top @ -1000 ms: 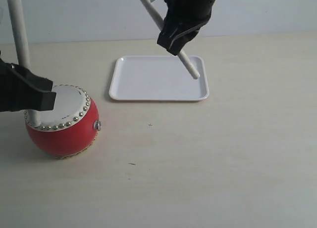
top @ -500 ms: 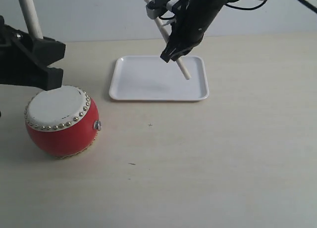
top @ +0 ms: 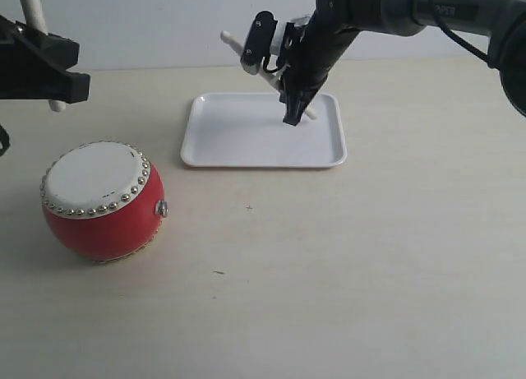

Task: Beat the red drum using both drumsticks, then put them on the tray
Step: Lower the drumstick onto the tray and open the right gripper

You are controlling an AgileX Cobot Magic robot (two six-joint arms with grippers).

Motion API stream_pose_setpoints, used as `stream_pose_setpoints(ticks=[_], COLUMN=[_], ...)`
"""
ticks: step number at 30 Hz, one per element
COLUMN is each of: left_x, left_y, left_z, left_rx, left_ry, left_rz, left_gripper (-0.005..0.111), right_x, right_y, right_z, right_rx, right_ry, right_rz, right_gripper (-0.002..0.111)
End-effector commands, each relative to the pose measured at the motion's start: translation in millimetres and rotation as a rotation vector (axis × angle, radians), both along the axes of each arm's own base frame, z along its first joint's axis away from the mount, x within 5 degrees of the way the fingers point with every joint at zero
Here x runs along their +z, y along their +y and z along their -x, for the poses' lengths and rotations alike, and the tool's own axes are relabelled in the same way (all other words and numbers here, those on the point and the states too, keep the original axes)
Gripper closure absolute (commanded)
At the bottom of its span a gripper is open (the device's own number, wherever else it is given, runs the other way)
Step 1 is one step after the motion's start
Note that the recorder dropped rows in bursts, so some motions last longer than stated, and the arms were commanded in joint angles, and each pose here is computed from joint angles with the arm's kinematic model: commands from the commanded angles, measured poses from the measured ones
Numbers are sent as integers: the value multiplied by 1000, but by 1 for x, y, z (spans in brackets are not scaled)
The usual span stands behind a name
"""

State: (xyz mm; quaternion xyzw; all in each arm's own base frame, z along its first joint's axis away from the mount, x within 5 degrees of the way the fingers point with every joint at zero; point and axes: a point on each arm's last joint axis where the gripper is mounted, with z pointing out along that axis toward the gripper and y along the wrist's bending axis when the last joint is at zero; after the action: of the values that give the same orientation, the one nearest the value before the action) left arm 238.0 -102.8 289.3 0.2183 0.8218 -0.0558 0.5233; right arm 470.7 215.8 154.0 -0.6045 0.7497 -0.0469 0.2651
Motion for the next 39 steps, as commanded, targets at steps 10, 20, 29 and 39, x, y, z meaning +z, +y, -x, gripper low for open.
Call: stream_pose_setpoints(ticks=[10,20,29,39], left_x=[-4,-8,-8,-8], left_y=[-10,-12,-12,-12], left_z=[-27,-29,-29,-29], left_rx=[4,3,13,15], left_ry=[20,31,38,41], left_rz=[12,10,32,30], left_gripper=[107,107,107,107], right_x=[-16,-29,-28,-29], right_y=[0,-2,1,0], right_z=[-10,-12,-11,-10], right_rx=[120,94,49,39], right_ry=[-99,-83,-66,-50], right_rz=[62,86,28,29], right_gripper=[108,108,89,86])
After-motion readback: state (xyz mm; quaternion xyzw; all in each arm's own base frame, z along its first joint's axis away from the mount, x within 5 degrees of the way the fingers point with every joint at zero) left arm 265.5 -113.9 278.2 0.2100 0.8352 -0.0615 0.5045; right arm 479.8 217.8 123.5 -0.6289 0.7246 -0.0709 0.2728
